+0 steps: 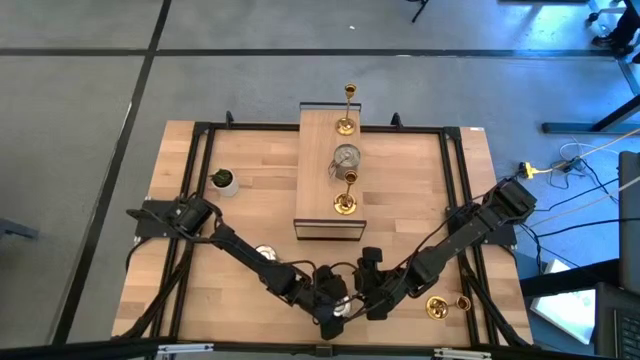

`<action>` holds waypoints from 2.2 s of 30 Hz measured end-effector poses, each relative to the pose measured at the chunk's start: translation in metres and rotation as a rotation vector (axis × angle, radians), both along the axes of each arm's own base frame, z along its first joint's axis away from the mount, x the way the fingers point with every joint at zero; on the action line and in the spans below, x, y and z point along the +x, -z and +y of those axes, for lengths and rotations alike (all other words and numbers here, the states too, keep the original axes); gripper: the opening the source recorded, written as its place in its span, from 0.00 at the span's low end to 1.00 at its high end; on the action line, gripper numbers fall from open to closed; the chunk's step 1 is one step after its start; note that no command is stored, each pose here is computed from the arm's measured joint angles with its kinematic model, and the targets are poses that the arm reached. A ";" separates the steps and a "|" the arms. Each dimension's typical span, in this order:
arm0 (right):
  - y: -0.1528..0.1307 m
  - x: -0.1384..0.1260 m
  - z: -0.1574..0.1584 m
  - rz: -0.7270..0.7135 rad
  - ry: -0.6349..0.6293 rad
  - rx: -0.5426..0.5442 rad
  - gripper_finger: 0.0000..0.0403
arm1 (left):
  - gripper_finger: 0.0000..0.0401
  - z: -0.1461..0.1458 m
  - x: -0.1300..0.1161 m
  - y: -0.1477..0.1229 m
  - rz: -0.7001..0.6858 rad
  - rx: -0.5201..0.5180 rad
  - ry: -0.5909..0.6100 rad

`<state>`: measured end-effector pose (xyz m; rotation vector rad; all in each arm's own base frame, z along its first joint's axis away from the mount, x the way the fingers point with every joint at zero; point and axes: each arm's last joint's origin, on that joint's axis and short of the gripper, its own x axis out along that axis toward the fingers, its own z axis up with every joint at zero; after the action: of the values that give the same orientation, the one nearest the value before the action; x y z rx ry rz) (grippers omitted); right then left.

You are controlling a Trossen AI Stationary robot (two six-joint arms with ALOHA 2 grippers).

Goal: Pick & Place candle stick holders
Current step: Put the right silver scented candle on the shelf

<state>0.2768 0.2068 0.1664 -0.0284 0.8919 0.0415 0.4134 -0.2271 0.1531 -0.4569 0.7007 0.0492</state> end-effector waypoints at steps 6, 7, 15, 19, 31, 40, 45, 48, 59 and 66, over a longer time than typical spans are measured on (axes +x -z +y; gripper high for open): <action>0.000 0.000 0.000 0.000 0.000 0.000 0.73 | 1.00 -0.001 0.002 -0.002 -0.025 -0.094 -0.062; 0.000 0.000 0.000 0.001 0.001 0.000 0.73 | 1.00 -0.001 0.002 -0.002 -0.024 -0.118 -0.091; 0.001 -0.001 -0.001 0.016 0.021 0.004 0.73 | 1.00 0.005 0.006 -0.002 -0.023 -0.191 -0.171; 0.001 -0.001 -0.001 0.017 0.021 0.004 0.73 | 1.00 0.004 0.006 -0.003 -0.021 -0.235 -0.172; 0.001 -0.002 -0.001 0.022 0.021 0.000 0.73 | 0.98 -0.002 0.003 -0.003 -0.028 -0.137 -0.096; 0.002 -0.002 -0.002 0.027 0.021 -0.005 0.73 | 0.97 -0.003 0.005 -0.018 0.026 -0.012 -0.077; 0.002 -0.002 -0.002 0.027 0.021 -0.005 0.73 | 0.97 -0.002 0.008 -0.036 0.050 0.130 -0.031; 0.002 -0.002 -0.002 0.027 0.021 -0.005 0.73 | 0.97 0.000 0.010 -0.038 0.052 0.128 -0.011; 0.002 -0.002 -0.002 0.031 0.021 -0.008 0.73 | 0.97 -0.006 -0.002 -0.032 0.153 0.130 0.008; 0.002 -0.003 -0.002 0.035 0.021 -0.012 0.73 | 0.97 -0.017 -0.014 -0.029 0.177 0.169 -0.037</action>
<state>0.2740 0.2046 0.1642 -0.0293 0.9278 0.0174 0.3992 -0.2441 0.1819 -0.3051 0.8548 0.1842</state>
